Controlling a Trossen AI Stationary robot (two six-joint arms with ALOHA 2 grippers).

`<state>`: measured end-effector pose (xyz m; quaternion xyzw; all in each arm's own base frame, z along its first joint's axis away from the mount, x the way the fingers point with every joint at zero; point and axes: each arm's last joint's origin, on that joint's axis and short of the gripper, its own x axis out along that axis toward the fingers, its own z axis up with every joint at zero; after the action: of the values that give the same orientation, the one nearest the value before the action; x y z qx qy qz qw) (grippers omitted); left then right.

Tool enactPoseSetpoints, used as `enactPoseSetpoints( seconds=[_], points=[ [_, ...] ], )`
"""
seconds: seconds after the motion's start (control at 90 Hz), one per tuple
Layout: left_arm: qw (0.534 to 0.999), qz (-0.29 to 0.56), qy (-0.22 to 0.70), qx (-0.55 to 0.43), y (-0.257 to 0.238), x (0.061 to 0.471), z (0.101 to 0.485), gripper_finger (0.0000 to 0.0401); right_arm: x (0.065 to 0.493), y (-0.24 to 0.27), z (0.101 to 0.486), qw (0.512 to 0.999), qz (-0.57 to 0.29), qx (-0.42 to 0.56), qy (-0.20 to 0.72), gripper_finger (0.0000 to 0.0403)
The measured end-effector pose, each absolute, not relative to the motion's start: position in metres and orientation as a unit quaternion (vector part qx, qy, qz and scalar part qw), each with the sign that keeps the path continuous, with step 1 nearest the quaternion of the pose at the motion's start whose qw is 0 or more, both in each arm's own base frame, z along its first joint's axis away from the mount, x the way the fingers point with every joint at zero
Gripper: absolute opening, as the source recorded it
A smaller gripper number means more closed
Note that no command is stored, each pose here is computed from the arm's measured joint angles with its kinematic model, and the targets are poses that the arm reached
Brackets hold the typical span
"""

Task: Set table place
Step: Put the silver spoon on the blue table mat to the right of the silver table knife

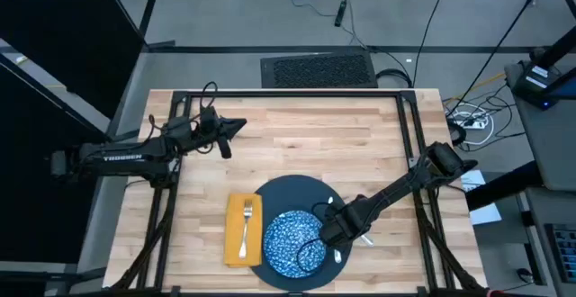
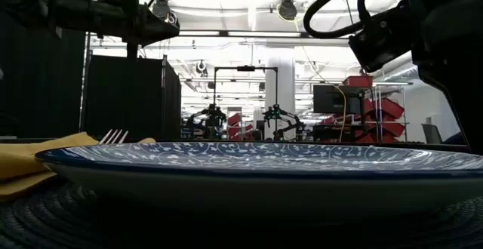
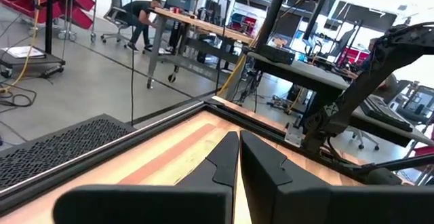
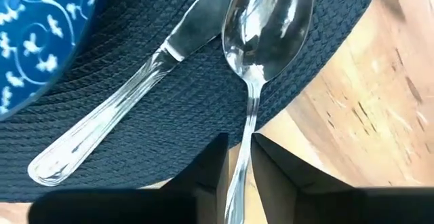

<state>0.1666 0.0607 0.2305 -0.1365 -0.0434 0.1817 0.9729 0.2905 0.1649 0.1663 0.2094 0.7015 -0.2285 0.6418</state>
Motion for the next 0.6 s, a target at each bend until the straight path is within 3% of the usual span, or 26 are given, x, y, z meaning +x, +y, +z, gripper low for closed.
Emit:
enactPoseSetpoints(
  seconds=[0.6],
  points=[
    [0.974,0.176,-0.043,-0.137,0.06,0.167,0.23,0.0,0.282,0.161,0.147,0.633,-0.234,0.216,0.705,0.0044]
  ],
)
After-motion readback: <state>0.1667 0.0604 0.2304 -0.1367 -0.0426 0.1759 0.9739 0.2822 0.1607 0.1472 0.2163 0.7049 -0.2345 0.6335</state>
